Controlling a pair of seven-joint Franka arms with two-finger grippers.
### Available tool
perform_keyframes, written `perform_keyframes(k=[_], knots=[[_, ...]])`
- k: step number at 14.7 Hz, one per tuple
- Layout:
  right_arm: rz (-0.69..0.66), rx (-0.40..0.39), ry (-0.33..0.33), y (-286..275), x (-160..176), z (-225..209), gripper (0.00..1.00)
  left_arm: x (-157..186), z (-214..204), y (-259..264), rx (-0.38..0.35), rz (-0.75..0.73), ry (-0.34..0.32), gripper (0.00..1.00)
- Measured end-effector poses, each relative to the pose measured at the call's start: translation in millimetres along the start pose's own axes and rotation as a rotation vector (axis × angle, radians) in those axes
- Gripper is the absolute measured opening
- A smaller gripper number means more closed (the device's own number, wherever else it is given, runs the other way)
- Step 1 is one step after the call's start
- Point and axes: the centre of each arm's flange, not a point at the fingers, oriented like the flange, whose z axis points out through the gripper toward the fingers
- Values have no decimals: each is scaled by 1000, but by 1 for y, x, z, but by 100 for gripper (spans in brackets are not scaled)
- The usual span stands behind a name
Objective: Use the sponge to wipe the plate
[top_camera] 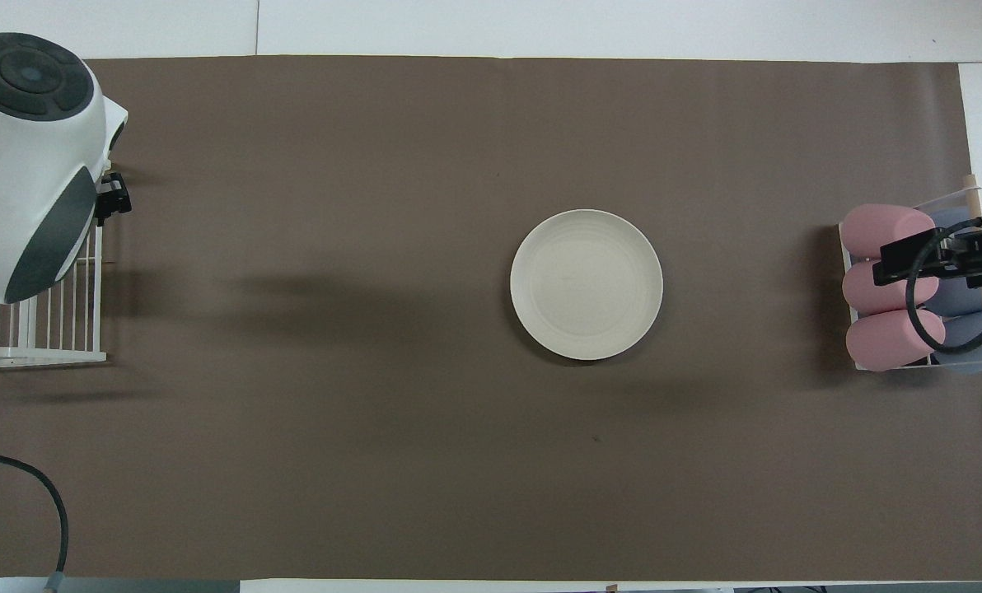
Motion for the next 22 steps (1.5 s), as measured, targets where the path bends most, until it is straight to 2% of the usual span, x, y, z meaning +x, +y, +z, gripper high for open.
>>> perform_keyframes(k=[5,9,16,19,22], knots=[[0,0,1,0,0,0,100,-21,-42,-54,-308,55,-164,100],[0,0,1,0,0,0,100,-43,-67,-85,-457,139,-224,100],[0,0,1,0,0,0,100,-58,-79,-78,-548,331,-232,100],[0,0,1,0,0,0,100,-60,-90,-74,-602,350,-228,100],[0,0,1,0,0,0,100,-56,-103,-81,-626,341,-196,100]])
